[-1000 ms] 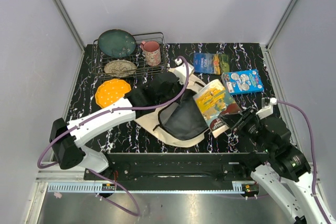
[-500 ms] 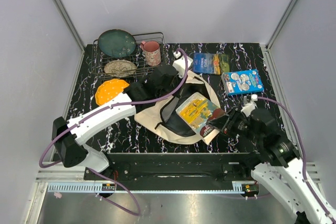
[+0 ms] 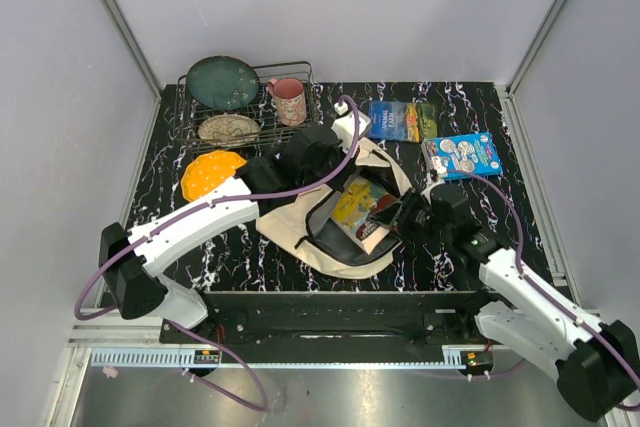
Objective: Pack the student bag
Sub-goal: Place the book in the student bag, then move the book to the center of the board.
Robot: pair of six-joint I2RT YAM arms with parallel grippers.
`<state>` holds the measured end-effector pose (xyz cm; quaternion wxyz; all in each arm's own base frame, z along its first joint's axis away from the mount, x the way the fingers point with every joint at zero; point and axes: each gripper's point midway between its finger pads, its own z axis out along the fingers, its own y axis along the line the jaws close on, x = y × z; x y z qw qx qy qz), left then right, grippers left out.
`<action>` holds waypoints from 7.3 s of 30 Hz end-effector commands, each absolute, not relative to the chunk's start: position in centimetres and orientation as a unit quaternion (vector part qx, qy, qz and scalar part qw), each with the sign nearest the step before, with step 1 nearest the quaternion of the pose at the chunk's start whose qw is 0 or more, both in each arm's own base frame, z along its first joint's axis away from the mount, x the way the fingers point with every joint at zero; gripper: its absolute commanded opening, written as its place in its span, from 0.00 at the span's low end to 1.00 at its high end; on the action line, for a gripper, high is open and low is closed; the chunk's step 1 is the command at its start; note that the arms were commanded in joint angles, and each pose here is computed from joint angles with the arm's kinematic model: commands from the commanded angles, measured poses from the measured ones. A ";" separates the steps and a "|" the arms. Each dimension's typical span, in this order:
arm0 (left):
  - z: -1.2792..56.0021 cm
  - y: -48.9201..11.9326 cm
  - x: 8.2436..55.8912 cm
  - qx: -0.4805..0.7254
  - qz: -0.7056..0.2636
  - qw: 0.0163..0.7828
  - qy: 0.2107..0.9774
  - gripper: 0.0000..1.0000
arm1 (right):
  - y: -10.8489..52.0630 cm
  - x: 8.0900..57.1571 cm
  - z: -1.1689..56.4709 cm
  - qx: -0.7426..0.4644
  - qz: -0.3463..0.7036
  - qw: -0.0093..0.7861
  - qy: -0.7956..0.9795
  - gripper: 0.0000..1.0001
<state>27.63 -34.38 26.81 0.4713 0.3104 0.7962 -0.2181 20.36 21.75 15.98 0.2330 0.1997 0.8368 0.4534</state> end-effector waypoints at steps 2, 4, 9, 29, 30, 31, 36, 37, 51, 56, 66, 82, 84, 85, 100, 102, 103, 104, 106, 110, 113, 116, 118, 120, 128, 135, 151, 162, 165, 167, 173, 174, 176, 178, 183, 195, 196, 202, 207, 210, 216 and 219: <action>31.8 -35.1 26.8 0.307 -0.280 0.520 0.747 0.00 | 25.1 24.5 26.3 0.122 0.584 0.340 0.727 0.02; 31.7 -35.0 26.6 0.307 -0.282 0.519 0.746 0.00 | 25.3 25.0 26.6 0.127 0.590 0.327 0.727 0.02; 31.9 -34.7 26.4 0.312 -0.281 0.526 0.739 0.00 | 24.1 26.3 26.6 0.152 0.631 0.312 0.694 0.02; 35.1 -35.9 28.1 0.305 -0.283 0.554 0.721 0.00 | 27.1 27.3 18.6 0.149 0.553 0.242 0.783 0.04; 34.9 -35.9 28.2 0.303 -0.279 0.550 0.726 0.00 | 27.4 27.3 18.3 0.153 0.549 0.243 0.785 0.04; 35.2 -35.9 28.4 0.300 -0.280 0.552 0.726 0.00 | 27.6 27.3 18.2 0.157 0.544 0.247 0.787 0.04; 34.7 -36.2 28.4 0.287 -0.285 0.538 0.740 0.00 | 28.7 28.1 18.5 0.168 0.531 0.295 0.777 0.04; 34.3 -36.2 28.3 0.284 -0.287 0.533 0.743 0.00 | 28.9 28.5 18.6 0.169 0.539 0.301 0.768 0.04; 35.3 -36.0 27.6 0.278 -0.308 0.537 0.734 0.00 | 31.4 32.9 15.0 0.210 0.522 0.295 0.772 0.09; 35.4 -36.2 27.6 0.280 -0.311 0.539 0.731 0.00 | 32.5 32.9 13.0 0.191 0.484 0.285 0.805 0.18; 35.2 -36.3 27.2 0.280 -0.320 0.534 0.731 0.00 | 33.6 33.0 10.8 0.181 0.449 0.284 0.827 0.50; 33.3 -34.0 28.5 0.254 -0.290 0.531 0.754 0.00 | 30.7 29.7 12.2 0.187 0.435 0.280 0.835 0.18; 33.2 -34.1 28.5 0.255 -0.293 0.530 0.754 0.00 | 30.7 29.4 12.7 0.190 0.449 0.279 0.828 0.00; 33.3 -34.2 28.5 0.255 -0.296 0.529 0.753 0.00 | 31.1 29.8 13.7 0.184 0.466 0.289 0.816 0.00; 33.7 -36.1 26.7 0.287 -0.357 0.506 0.731 0.00 | 34.4 34.1 13.0 0.215 0.503 0.297 0.782 0.03; 33.5 -36.1 26.7 0.287 -0.356 0.505 0.732 0.00 | 34.0 34.4 12.6 0.227 0.497 0.305 0.780 0.09; 33.5 -36.1 26.6 0.286 -0.358 0.503 0.733 0.00 | 33.9 34.6 12.9 0.229 0.501 0.309 0.775 0.12; 33.4 -36.1 26.7 0.284 -0.355 0.504 0.734 0.00 | 33.8 34.6 12.7 0.231 0.497 0.311 0.776 0.18; 33.0 -36.0 26.9 0.281 -0.350 0.503 0.739 0.00 | 33.6 34.4 12.3 0.231 0.491 0.308 0.781 0.42; 32.4 -35.3 27.5 0.269 -0.330 0.506 0.750 0.00 | 32.5 33.5 11.6 0.228 0.475 0.312 0.791 0.64; 32.0 -34.9 27.8 0.265 -0.322 0.505 0.756 0.00 | 31.5 32.3 11.4 0.223 0.463 0.316 0.797 0.80; 31.6 -34.6 28.1 0.261 -0.317 0.503 0.760 0.00 | 30.0 31.4 11.6 0.220 0.442 0.323 0.808 0.89; 31.2 -34.4 28.2 0.259 -0.314 0.501 0.764 0.00 | 28.9 30.7 11.8 0.221 0.422 0.331 0.815 0.94; 31.0 -34.2 28.4 0.256 -0.311 0.501 0.765 0.00 | 28.0 30.2 12.6 0.217 0.417 0.343 0.813 1.00; 30.1 -34.0 29.0 0.251 -0.304 0.497 0.773 0.00 | 24.3 28.2 13.8 0.223 0.365 0.366 0.827 1.00; 29.4 -34.0 28.7 0.260 -0.304 0.487 0.776 0.00 | 17.7 25.4 17.9 0.252 0.316 0.441 0.802 1.00; 34.6 -33.5 25.3 0.302 -0.368 0.533 0.699 0.99 | -0.2 33.9 15.4 0.391 0.121 0.374 0.832 1.00; 32.3 -33.5 24.8 0.310 -0.369 0.502 0.718 0.99 | -9.0 45.1 12.4 0.466 0.069 0.339 0.814 1.00; 32.1 -33.7 24.9 0.317 -0.365 0.499 0.719 0.99 | -9.1 48.4 12.7 0.429 0.090 0.334 0.834 1.00; 31.9 -33.8 25.1 0.317 -0.361 0.496 0.723 0.99 | -9.8 50.7 12.3 0.399 0.082 0.341 0.847 1.00; 30.7 -33.8 24.9 0.317 -0.361 0.481 0.733 0.99 | -13.5 53.1 9.4 0.360 -0.016 0.313 0.879 1.00; 30.4 -33.8 24.8 0.316 -0.361 0.479 0.735 0.99 | -13.8 53.5 8.9 0.356 -0.023 0.311 0.881 1.00; 30.4 -33.7 24.8 0.316 -0.362 0.478 0.735 0.99 | -14.0 55.0 7.7 0.324 -0.023 0.302 0.896 1.00; 30.3 -33.8 24.6 0.318 -0.364 0.475 0.735 0.99 | -14.3 54.2 6.6 0.297 -0.050 0.267 0.915 1.00; 30.0 -33.7 24.6 0.317 -0.364 0.473 0.737 0.99 | -15.1 54.4 4.5 0.265 -0.079 0.251 0.927 1.00; 29.3 -35.5 27.7 0.355 -0.325 0.496 0.723 0.99 | -8.7 48.7 2.6 0.155 -0.029 0.231 0.960 1.00; 29.1 -36.2 28.5 0.360 -0.322 0.495 0.722 0.99 | -8.3 48.0 2.4 0.144 -0.030 0.225 0.963 1.00; 27.8 -40.5 31.5 0.403 -0.337 0.496 0.692 0.99 | -6.6 44.1 1.9 0.115 -0.048 0.221 0.967 1.00; 25.8 -44.9 33.8 0.426 -0.370 0.456 0.688 0.99 | -7.1 45.1 10.5 0.184 -0.047 0.351 0.917 1.00; 24.7 -46.8 35.0 0.430 -0.386 0.445 0.685 0.99 | -8.9 43.7 15.1 0.290 -0.056 0.400 0.867 1.00; 23.1 -50.4 36.1 0.431 -0.444 0.413 0.668 0.99 | -9.5 39.1 15.2 0.432 0.026 0.385 0.815 1.00; 21.8 -52.0 36.6 0.435 -0.466 0.394 0.662 0.99 | -7.3 37.5 13.5 0.447 0.085 0.361 0.814 1.00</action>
